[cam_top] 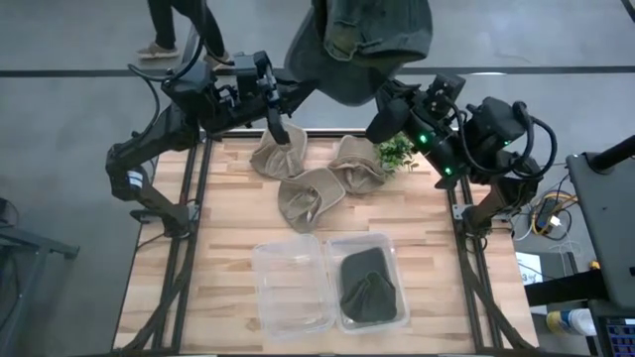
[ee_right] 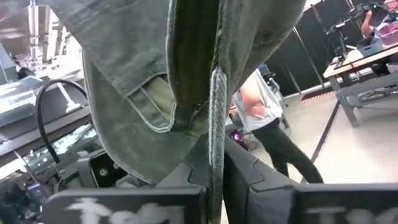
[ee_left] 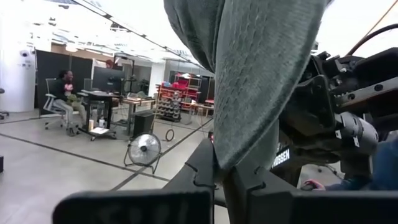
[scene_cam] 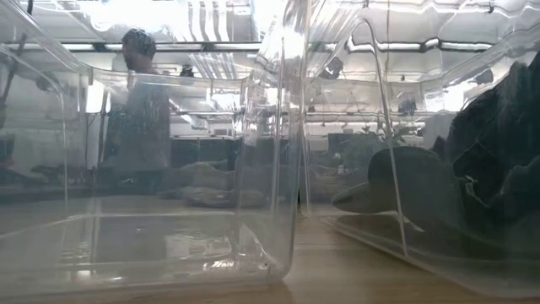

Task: Pick & Place hat
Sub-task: Put the black cap into the right transparent bin

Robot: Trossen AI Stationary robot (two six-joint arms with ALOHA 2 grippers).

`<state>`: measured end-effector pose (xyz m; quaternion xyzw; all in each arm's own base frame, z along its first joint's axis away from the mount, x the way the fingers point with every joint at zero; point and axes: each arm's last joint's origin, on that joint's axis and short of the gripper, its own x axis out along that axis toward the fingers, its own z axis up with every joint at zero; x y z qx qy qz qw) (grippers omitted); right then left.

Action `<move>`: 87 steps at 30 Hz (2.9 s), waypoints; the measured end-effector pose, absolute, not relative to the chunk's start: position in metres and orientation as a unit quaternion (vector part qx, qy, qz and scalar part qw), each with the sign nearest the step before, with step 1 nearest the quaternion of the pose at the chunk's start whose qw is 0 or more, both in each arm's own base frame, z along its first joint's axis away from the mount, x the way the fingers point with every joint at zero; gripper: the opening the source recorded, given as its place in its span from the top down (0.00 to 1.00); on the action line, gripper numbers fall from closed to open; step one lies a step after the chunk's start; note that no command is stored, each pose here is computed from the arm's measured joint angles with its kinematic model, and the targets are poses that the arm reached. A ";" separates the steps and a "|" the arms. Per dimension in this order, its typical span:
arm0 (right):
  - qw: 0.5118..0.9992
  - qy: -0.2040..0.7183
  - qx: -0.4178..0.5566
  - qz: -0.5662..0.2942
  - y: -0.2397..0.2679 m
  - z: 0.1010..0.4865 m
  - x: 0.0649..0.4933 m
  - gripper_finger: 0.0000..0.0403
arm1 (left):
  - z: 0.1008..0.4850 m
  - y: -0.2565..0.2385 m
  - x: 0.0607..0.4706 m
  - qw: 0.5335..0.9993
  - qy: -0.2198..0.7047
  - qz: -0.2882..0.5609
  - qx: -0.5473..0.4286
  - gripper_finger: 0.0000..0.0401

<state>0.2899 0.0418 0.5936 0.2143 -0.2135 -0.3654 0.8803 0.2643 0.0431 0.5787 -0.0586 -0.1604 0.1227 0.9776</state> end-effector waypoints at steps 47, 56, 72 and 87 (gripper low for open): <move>0.961 0.115 -0.081 -0.238 0.015 0.543 0.299 0.45 | 0.469 0.045 0.241 0.878 0.446 0.171 0.020 0.99; 0.939 0.239 -0.078 -0.237 -0.006 0.491 0.348 0.47 | 0.455 0.051 0.250 0.831 0.509 0.204 0.090 0.99; 0.901 0.365 -0.112 -0.208 -0.007 0.423 0.403 0.53 | 0.451 0.052 0.252 0.816 0.528 0.203 0.115 0.99; 0.907 0.341 -0.064 -0.241 -0.020 0.424 0.407 0.85 | 0.451 0.051 0.253 0.821 0.524 0.198 0.111 0.99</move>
